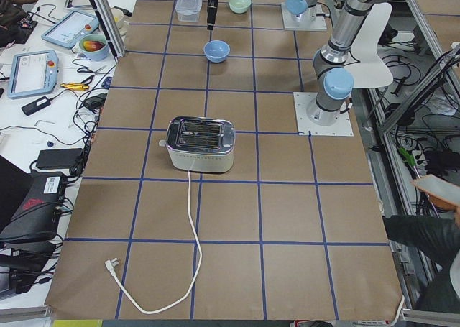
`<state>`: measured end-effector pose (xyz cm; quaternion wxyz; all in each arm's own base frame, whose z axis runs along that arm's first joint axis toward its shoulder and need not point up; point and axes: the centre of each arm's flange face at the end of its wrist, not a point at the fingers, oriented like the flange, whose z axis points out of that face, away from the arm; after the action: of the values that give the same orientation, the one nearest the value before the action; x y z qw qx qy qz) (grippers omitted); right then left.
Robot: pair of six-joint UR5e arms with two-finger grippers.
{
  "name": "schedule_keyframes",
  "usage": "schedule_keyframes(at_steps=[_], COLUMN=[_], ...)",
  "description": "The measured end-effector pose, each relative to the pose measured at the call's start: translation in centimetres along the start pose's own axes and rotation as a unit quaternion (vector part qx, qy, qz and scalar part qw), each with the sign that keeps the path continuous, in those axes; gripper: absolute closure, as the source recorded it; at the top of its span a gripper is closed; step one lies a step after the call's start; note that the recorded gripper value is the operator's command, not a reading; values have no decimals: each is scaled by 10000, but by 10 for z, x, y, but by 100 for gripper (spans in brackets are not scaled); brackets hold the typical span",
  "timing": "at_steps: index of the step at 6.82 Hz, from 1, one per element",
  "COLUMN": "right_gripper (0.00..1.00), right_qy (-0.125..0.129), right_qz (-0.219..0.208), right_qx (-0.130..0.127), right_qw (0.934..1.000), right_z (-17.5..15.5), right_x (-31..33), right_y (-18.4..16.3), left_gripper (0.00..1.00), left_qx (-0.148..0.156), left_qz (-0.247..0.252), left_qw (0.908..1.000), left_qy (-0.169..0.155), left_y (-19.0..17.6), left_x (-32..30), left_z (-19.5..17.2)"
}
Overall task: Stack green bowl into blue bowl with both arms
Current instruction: 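Release the blue bowl and retract the left arm while right gripper lifts green bowl, then lower the held green bowl into the blue bowl with the right gripper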
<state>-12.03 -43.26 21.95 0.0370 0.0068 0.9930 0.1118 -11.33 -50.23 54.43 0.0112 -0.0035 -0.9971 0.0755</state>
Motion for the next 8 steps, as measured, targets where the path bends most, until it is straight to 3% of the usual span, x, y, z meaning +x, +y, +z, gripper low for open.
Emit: schedule_keyframes(at_steps=[2, 4, 6, 8], right_gripper=[100, 100, 100, 100], right_qy=[-344, -396, -472, -634], right_qz=[-112, -280, -203, 268], right_qx=[-3, 109, 216, 431], right_qw=[9993, 9988, 9984, 9967], right_z=[-61, -113, -120, -104], right_x=[-14, -64, -161, -289], right_y=[-21, -51, -72, -80], left_gripper=[0, 0, 0, 0], left_qx=[-40, -55, -64, -90], left_qz=[62, 110, 113, 116], left_qw=[9994, 9995, 9995, 9995], left_qy=[-327, -302, -276, -277], left_y=[-3, -3, -2, 1], left_x=[-5, -1, 0, 1], left_z=[6, 9, 11, 13])
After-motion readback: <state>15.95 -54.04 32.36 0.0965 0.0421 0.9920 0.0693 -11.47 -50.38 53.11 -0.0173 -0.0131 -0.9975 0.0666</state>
